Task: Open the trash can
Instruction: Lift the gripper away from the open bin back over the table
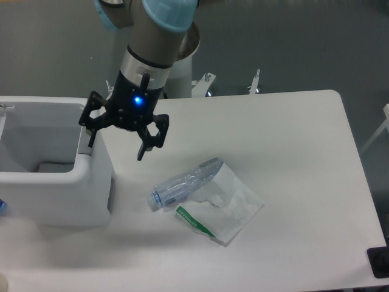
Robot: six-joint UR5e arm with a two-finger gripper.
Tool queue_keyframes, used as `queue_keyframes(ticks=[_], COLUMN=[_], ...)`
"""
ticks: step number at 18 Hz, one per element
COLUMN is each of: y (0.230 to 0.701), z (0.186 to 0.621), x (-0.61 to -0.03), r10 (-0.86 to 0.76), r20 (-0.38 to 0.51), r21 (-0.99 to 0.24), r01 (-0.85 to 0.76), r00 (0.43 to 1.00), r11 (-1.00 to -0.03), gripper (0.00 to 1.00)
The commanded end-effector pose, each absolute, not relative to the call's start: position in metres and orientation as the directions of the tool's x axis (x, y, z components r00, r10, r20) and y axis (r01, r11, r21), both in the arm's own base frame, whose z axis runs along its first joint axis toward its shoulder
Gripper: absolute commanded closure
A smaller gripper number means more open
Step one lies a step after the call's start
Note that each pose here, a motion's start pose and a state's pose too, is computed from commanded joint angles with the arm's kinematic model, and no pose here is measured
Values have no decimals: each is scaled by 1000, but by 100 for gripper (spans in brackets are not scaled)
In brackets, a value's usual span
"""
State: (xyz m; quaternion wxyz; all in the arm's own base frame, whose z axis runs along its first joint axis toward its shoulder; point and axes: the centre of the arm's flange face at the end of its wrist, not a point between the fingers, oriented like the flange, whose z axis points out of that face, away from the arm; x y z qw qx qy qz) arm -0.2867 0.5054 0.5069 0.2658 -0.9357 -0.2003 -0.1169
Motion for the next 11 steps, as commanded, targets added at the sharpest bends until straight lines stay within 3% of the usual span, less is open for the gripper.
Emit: queue_keyframes(ticks=[5, 11], y=[482, 464], z=[489, 439], x=[-326, -383], r10=[305, 300], r20=[145, 53], r21=[-417, -307], r01=[338, 301], r00=[941, 952], r11=[-844, -903], gripper=[0, 0])
